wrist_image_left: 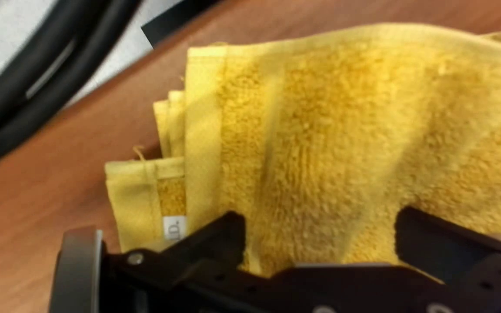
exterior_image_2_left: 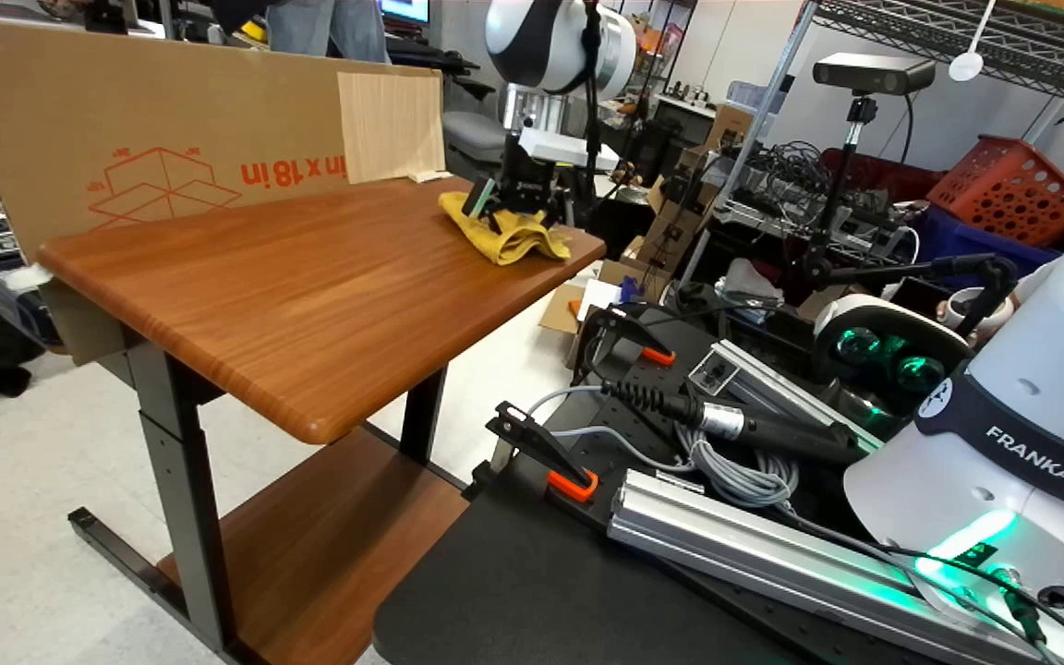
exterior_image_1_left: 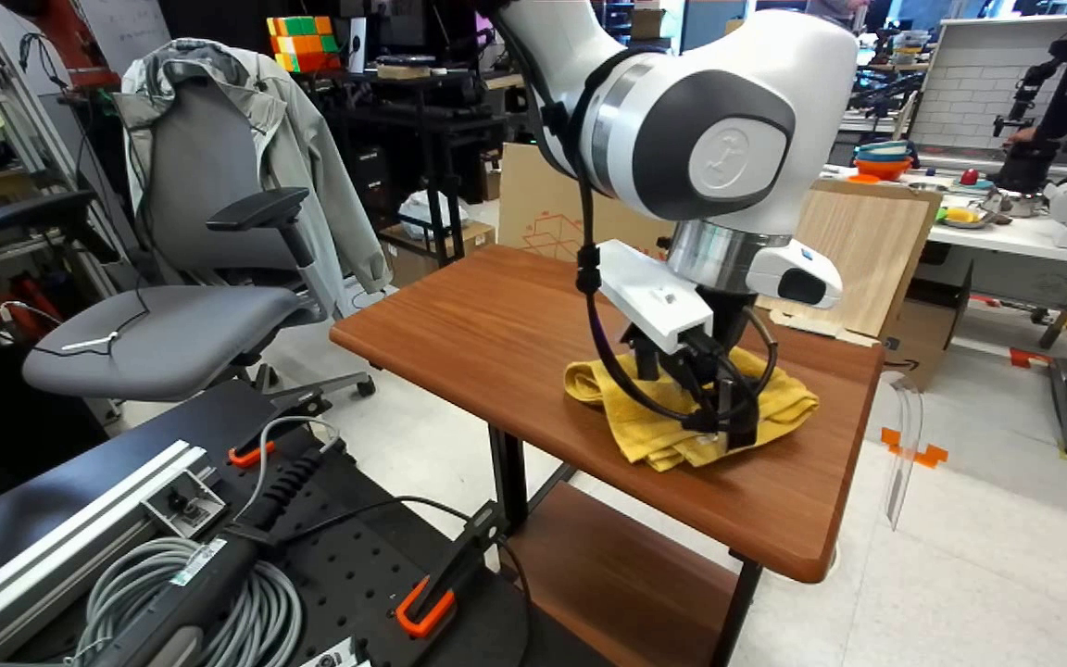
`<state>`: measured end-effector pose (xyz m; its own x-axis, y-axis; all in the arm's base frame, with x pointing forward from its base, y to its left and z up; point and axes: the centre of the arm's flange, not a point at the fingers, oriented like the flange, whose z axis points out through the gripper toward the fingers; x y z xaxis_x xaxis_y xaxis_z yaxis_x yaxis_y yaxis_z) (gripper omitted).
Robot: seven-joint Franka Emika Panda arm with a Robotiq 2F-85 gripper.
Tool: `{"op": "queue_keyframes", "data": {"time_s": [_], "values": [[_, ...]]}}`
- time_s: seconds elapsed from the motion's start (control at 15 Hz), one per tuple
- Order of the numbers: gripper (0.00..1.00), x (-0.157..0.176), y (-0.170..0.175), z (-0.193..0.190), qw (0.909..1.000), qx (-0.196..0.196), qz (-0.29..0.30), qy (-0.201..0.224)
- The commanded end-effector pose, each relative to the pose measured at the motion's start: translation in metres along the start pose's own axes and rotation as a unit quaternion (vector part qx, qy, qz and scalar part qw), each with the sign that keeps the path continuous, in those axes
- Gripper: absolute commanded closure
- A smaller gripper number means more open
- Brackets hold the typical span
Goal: Wipe the table with the towel
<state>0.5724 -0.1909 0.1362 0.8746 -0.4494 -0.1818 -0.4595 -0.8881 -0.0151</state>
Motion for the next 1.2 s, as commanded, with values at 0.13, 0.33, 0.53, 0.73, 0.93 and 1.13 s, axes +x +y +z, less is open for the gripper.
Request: {"op": "queue_keyframes", "data": {"time_s": [0.13,0.33,0.53,0.73,0.93,1.13], "values": [[0.00,-0.072,-0.032,0.021,0.9954,-0.018,-0.074,-0.058],[0.00,-0.096,-0.083,0.027,0.9882,-0.001,-0.145,-0.049],[0.00,-0.121,-0.132,0.035,0.9774,0.014,-0.201,-0.066],[0.00,-0.136,-0.161,0.018,0.9705,0.015,-0.237,-0.042],[0.00,-0.148,-0.171,-0.021,0.9661,0.020,-0.257,0.010],[0.00,-0.158,-0.171,-0.062,0.9604,0.036,-0.268,0.066]]}}
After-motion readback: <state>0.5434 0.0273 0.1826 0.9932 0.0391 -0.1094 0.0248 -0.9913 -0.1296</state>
